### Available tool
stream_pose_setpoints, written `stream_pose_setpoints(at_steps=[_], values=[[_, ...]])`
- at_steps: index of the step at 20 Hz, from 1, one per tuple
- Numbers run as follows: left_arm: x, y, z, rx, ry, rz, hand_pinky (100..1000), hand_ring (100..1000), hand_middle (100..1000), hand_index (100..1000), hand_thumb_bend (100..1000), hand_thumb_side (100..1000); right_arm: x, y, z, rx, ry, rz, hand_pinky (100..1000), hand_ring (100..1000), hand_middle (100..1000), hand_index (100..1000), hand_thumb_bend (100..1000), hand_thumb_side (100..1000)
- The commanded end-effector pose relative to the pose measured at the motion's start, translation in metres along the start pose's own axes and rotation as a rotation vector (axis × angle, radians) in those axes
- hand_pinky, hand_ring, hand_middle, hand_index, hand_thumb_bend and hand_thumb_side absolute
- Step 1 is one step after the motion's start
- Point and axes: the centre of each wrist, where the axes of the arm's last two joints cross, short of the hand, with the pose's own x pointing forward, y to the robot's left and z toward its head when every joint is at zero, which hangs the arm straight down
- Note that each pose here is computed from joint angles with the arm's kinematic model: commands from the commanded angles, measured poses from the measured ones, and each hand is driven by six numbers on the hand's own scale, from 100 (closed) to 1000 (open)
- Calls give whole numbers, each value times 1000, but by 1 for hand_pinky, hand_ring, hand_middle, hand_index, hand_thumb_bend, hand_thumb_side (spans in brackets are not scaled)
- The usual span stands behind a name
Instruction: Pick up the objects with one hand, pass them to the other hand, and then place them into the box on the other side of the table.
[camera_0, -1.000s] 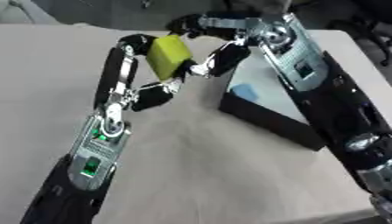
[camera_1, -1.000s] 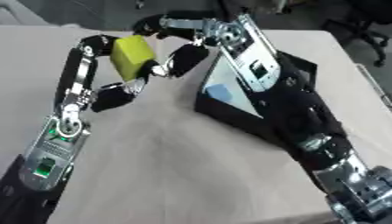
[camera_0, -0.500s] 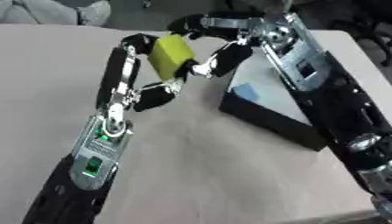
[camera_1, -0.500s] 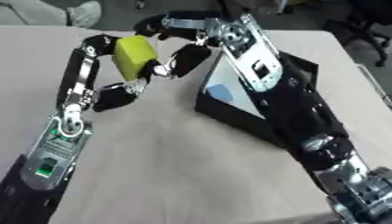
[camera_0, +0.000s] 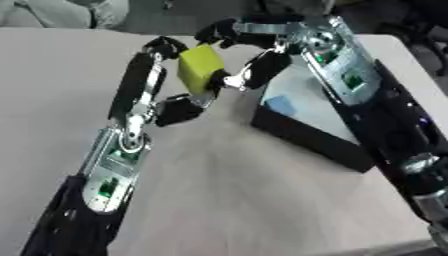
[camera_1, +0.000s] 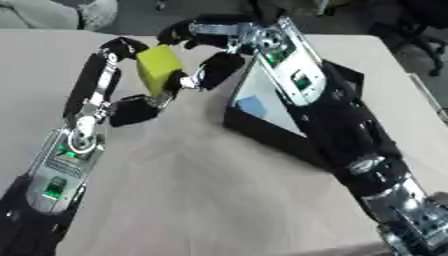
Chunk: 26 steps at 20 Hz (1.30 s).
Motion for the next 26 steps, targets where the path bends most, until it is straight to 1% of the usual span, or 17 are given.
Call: stream_pose_setpoints(at_steps=[1,7,9,11,13,15,16,19,22,26], values=[[16,-4,-3,-15,-40,-6,918,771,727,916,636,384,13,-14,4,-32,-31,33,968,1000,963,607,100,214],[16,-5,-3,-38,-44,-30,922,775,728,915,665,415,12,-14,4,-30,-24,31,964,1000,957,601,100,217],[17,-5,-3,-47,-51,-37,924,778,730,914,685,439,12,-14,4,-31,-20,30,963,1000,956,599,100,218],[17,-5,-3,-56,-60,-45,930,783,731,923,723,495,12,-14,5,-32,-17,31,961,1000,954,597,100,219],[17,-5,-3,-64,-67,-53,932,783,727,921,733,512,12,-14,5,-32,-14,30,961,1000,953,596,100,220],[17,-5,-3,-68,-72,-57,933,785,729,920,730,504,12,-14,5,-32,-12,31,960,1000,952,595,100,220],[17,-5,-3,-69,-74,-59,933,785,729,920,706,477,11,-14,5,-33,-10,31,959,1000,952,595,100,221],[17,-4,-3,-71,-74,-57,932,783,725,915,689,471,11,-14,5,-36,-7,33,958,1000,951,593,100,221],[14,-4,-3,-54,-41,-58,929,777,719,912,663,463,11,-15,6,-38,-7,35,958,1000,953,594,100,221],[4,-4,-2,-4,70,-69,921,769,713,916,650,449,11,-17,12,-57,-9,34,958,1000,960,596,100,217]])
